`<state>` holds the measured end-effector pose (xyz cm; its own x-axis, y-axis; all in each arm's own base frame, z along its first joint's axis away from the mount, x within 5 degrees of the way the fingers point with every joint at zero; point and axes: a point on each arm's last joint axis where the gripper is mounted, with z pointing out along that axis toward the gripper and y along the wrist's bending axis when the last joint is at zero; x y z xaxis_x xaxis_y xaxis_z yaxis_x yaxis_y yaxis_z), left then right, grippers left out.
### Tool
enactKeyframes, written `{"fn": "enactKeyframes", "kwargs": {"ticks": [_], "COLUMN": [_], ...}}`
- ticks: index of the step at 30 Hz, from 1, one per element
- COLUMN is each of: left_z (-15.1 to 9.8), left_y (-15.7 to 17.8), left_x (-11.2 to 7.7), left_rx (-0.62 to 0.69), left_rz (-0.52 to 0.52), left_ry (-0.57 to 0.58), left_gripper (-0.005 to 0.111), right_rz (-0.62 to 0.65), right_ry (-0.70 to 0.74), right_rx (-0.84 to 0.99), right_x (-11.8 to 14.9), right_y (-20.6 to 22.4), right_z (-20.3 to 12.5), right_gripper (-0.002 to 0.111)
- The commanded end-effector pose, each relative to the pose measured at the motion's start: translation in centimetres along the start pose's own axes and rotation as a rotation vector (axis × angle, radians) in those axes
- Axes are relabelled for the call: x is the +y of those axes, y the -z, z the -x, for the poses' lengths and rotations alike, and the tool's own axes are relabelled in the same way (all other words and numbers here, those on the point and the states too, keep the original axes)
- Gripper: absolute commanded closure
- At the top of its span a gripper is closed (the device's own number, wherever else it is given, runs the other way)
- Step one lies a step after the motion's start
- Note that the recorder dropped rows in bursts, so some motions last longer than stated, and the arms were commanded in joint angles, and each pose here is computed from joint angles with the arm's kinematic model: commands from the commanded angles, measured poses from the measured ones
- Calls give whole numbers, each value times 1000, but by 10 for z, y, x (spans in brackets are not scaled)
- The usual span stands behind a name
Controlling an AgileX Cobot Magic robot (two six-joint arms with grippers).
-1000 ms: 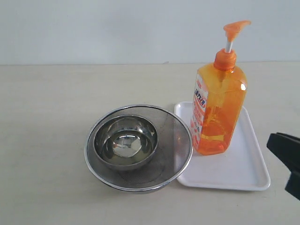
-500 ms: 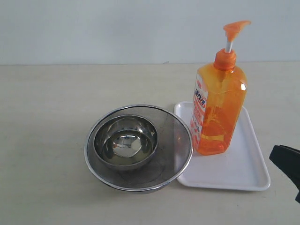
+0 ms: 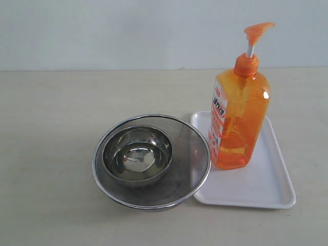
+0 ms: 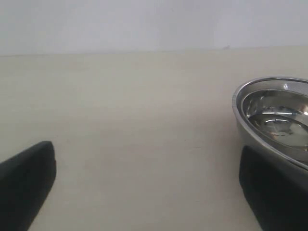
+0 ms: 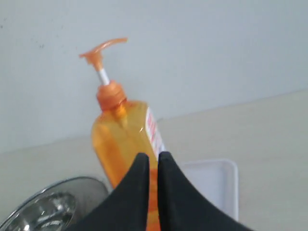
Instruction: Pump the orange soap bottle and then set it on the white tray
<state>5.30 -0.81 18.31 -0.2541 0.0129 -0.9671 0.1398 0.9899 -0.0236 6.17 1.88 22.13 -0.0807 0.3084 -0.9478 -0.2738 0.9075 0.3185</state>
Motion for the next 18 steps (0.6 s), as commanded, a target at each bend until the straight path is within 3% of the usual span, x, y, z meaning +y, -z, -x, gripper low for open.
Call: {"fn": "enactKeyframes", "kwargs": {"ticks": [1,7,18], "left_z": [-1,-1,-1], "left_y": [0,0,0], "left_x": [0,0,0], "left_rx": [-1,-1,-1], "left_rz": [1,1,1], "left_ry": [1,1,1], "left_gripper": [11,11,11], "right_rz": [-87,-144,-159], "right_ry": [51,245,303], "right_rx": [-111,-127,-75], "right_x": [-4,-7,-12], "right_y": [10,11,9], "right_z": [5,7,-7], "right_gripper": [106,106,106]}}
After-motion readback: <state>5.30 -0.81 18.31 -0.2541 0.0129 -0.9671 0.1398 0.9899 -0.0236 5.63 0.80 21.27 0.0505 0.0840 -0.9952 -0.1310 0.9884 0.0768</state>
